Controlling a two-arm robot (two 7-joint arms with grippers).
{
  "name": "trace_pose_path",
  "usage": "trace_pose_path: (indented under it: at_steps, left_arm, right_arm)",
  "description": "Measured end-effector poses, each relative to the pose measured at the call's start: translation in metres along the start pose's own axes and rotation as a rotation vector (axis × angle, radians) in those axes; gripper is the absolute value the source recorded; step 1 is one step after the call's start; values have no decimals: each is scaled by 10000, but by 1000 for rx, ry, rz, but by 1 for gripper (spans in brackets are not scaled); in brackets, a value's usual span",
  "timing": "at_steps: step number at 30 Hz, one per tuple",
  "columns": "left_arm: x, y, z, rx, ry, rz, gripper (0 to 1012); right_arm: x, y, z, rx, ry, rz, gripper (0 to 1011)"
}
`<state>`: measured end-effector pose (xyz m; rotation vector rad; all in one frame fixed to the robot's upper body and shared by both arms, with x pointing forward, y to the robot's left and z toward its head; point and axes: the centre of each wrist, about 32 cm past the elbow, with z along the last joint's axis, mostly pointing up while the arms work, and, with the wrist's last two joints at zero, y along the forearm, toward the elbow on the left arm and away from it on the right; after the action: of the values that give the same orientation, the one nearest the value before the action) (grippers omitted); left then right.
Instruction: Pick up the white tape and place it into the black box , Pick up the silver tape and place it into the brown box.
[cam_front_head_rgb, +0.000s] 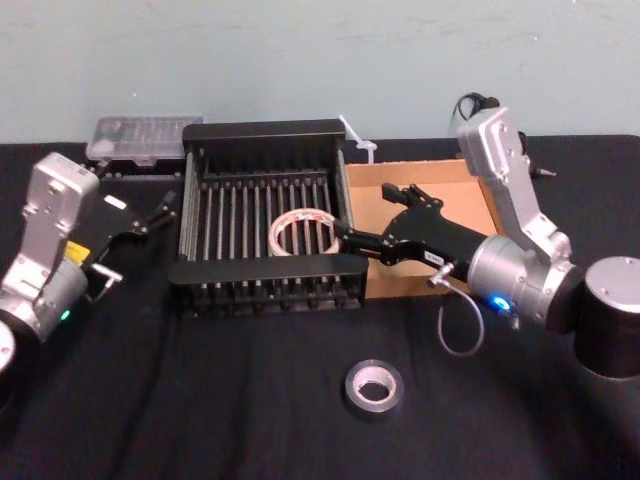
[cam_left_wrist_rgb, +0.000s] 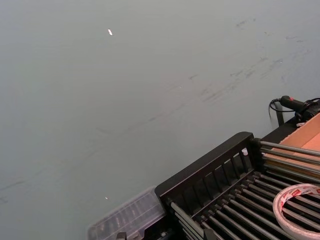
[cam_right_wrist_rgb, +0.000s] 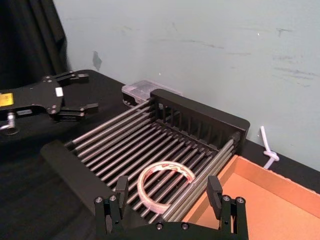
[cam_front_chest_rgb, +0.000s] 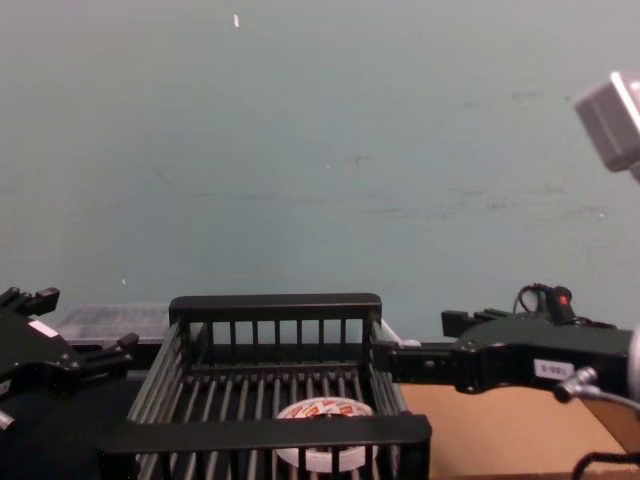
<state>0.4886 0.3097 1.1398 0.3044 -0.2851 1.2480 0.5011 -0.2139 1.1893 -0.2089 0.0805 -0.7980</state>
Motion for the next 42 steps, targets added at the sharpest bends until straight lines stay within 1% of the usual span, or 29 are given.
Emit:
trace_pose_path:
  at_steps: [2,4,8,14,19,28,31,35,39,42]
  left_arm:
    - [0,0,0,0,0,0,1001]
    - [0,0,0,0,0,0,1001]
    - [0,0,0,0,0,0,1001]
    - [0,0,0,0,0,0,1001]
    - [0,0,0,0,0,0,1001]
    - [0,0,0,0,0,0,1001]
    - [0,0,-1,0,0,0,1001]
    - [0,0,0,0,0,0,1001]
    - [0,0,0,0,0,0,1001]
    - [0,0,0,0,0,0,1001]
  right_arm:
    - [-7,-40,-13,8,-4,6,1003]
    - [-15,-117,-40,16,-9,19,1002]
    - [-25,-226,-60,21,-27,43,1002]
    - [-49,-402,-65,27,-57,73,1003]
    - [-78,-522,-65,31,-72,83,1002]
    - [-146,-679,-116,29,-75,87,1002]
    - [-157,-703,-121,27,-73,92,1003]
    - [-165,-744,-130,15,-73,109,1003]
    - [-165,-781,-131,-17,-76,135,1002]
    - [-154,-828,-137,-53,-79,157,1002]
